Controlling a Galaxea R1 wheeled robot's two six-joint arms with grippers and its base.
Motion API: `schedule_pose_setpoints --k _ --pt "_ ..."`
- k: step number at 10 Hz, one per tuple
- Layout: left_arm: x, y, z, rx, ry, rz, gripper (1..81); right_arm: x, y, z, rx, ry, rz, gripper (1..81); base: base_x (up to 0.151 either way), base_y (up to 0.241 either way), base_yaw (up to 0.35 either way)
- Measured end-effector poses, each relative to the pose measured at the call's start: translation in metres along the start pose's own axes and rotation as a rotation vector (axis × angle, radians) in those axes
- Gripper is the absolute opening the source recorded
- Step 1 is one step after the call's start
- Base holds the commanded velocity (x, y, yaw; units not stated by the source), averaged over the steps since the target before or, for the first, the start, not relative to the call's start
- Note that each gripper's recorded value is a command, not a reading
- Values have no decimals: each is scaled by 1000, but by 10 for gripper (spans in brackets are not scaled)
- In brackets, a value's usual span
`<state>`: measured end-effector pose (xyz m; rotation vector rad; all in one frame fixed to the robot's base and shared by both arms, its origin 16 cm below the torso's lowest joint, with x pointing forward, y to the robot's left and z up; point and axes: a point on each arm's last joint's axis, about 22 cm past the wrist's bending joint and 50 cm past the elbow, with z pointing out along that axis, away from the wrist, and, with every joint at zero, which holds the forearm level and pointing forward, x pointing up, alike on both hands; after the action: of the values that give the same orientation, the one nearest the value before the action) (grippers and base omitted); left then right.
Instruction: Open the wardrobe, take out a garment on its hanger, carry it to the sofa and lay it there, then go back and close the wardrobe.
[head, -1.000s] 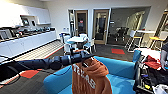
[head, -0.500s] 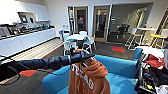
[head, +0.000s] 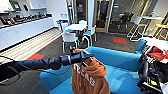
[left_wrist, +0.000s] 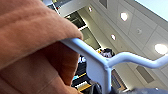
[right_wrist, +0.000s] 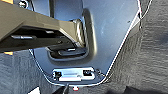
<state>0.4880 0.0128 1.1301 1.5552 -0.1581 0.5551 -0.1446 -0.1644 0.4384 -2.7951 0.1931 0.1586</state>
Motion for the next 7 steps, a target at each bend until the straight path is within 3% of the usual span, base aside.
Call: schedule_pose_setpoints --k 4,7 --pt "1 2 2 -6 3 16 10 -3 -2 0 2 -2 1 811 0 0 0" --pt "27 -24 11 36 47 8 10 4 -4 2 6 6 -1 811 0 0 0"
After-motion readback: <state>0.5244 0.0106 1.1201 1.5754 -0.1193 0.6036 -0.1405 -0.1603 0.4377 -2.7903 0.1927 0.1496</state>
